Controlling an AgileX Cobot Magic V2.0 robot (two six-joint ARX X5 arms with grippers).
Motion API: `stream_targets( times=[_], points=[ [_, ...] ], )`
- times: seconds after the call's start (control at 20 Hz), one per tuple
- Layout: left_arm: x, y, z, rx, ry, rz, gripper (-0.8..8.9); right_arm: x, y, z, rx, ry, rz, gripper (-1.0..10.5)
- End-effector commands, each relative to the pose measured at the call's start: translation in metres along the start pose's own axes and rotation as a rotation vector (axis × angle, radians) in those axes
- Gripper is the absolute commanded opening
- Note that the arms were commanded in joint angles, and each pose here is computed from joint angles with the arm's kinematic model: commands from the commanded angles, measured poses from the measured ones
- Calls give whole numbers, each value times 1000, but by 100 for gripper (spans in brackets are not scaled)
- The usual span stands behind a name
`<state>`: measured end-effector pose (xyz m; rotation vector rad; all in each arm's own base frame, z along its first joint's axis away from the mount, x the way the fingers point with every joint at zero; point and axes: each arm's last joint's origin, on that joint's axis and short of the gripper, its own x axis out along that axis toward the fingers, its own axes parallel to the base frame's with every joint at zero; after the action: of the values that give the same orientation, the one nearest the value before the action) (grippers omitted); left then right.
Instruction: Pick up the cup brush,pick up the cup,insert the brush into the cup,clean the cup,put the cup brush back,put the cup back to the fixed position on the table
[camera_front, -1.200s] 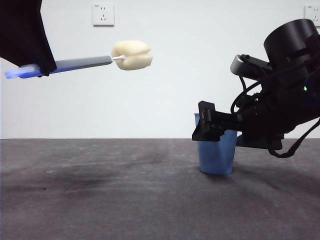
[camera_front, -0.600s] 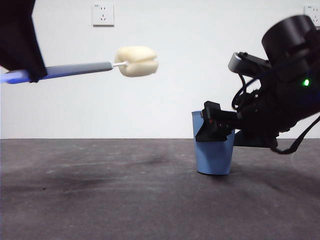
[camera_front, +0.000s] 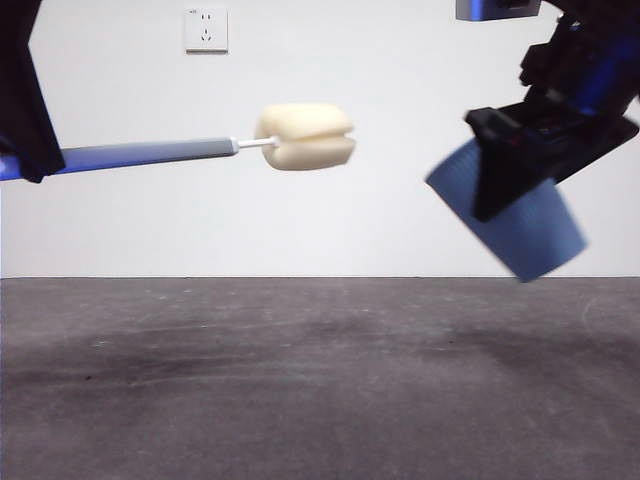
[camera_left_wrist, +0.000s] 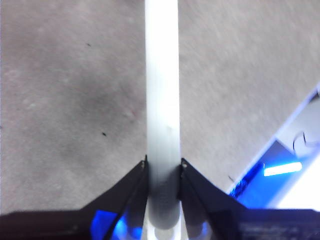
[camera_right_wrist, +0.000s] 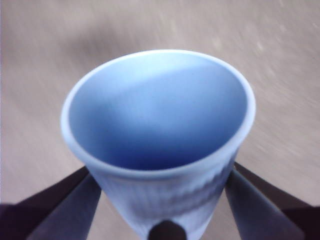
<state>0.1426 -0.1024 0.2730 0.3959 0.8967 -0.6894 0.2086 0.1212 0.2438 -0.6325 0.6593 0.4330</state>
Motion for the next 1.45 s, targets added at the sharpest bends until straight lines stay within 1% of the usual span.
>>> stream_targets(
  times=[0.05,0.15,0.2,0.3,0.4,0.5,0.6,0.8,1.0,1.1,1.3,1.45],
  points=[
    [-2,-8,0,91,11,-31,-8,-7,1,4,-212,72,-34,-17],
    [-2,-15,-1,145,26,-55,-8,-11,6,6,-334,100,-50,-17],
    [-2,-18,-1,162,28,-62,-8,-12,10,7,-380,108,-54,-17],
    [-2,-24,-1,189,32,-78,-8,-15,20,7,-493,129,-39,-17],
    [-2,-27,-2,205,48,-90,-8,-18,29,8,-572,135,-45,-17],
    [-1,-30,-4,216,73,-101,-8,-20,34,10,-612,132,-58,-17],
    [0,-31,-4,221,79,-106,-8,-22,39,9,-642,133,-47,-17],
    [1,-34,-4,226,91,-117,-8,-22,50,10,-738,163,-78,-17],
    [9,-39,-4,241,140,-136,-8,-19,63,12,-794,165,-71,-17],
    [13,-42,-2,230,145,-140,-8,-17,69,11,-841,180,-68,-17],
    [18,-46,3,219,121,-149,-8,-13,88,11,-928,178,-35,-17],
    [27,-50,4,210,153,-159,-8,-9,104,12,-971,159,-14,-17]
  ],
)
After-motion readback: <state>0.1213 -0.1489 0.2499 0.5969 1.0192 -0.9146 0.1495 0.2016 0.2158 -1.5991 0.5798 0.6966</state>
